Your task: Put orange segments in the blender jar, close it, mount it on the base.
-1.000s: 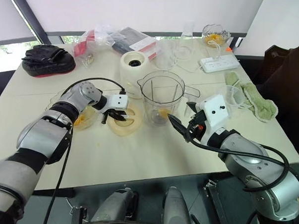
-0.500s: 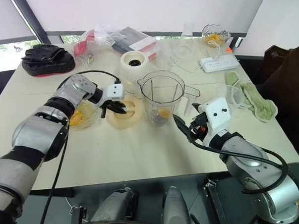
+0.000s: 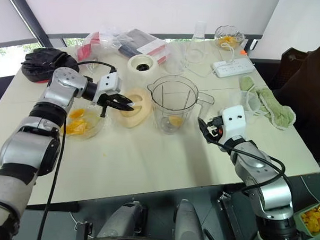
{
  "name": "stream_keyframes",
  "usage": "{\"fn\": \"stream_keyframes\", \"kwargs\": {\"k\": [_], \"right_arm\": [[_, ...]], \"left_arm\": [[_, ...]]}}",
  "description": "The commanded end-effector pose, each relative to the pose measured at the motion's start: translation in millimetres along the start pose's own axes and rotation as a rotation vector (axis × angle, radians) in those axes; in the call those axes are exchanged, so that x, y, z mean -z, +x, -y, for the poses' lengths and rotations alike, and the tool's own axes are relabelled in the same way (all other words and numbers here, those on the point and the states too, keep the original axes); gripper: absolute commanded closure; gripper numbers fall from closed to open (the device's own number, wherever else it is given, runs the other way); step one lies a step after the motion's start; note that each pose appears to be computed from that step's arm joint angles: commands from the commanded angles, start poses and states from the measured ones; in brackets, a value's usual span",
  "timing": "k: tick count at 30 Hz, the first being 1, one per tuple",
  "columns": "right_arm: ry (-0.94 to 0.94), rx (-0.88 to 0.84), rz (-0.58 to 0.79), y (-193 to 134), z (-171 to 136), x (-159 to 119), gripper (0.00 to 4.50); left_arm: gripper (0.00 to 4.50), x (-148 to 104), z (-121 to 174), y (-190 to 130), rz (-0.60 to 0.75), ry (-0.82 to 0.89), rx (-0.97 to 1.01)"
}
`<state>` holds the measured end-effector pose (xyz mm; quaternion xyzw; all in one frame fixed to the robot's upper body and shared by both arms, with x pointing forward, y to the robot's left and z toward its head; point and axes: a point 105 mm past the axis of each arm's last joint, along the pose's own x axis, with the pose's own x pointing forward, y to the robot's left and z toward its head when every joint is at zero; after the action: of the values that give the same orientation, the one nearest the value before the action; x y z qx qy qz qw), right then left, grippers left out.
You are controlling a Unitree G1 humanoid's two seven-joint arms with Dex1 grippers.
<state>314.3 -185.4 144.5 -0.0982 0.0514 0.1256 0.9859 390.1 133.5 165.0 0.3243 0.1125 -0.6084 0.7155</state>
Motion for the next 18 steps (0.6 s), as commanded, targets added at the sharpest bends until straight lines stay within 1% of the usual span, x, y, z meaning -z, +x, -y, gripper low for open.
{"fn": "stream_keyframes", "kwargs": {"k": [1, 7, 12, 18], "right_arm": [[0.003, 0.031, 0.066, 8.0, 4.8, -11.9, 0.65], [0.032, 0.036, 0.074, 21.2, 5.2, -10.5, 0.65], [0.04, 0.034, 0.081, 28.8, 2.9, -10.7, 0.65], [0.068, 0.027, 0.096, 38.2, -5.2, -13.0, 0.65]], "left_arm": [[4.28, -12.9, -5.7, -18.4, 0.033, 0.044, -0.068], [4.28, -4.3, 1.4, -31.1, 0.006, 0.025, -0.104], [4.28, -6.5, 5.2, -44.3, 0.002, 0.028, -0.141], [4.28, -13.4, 1.2, -62.0, -0.001, 0.032, -0.21]]}}
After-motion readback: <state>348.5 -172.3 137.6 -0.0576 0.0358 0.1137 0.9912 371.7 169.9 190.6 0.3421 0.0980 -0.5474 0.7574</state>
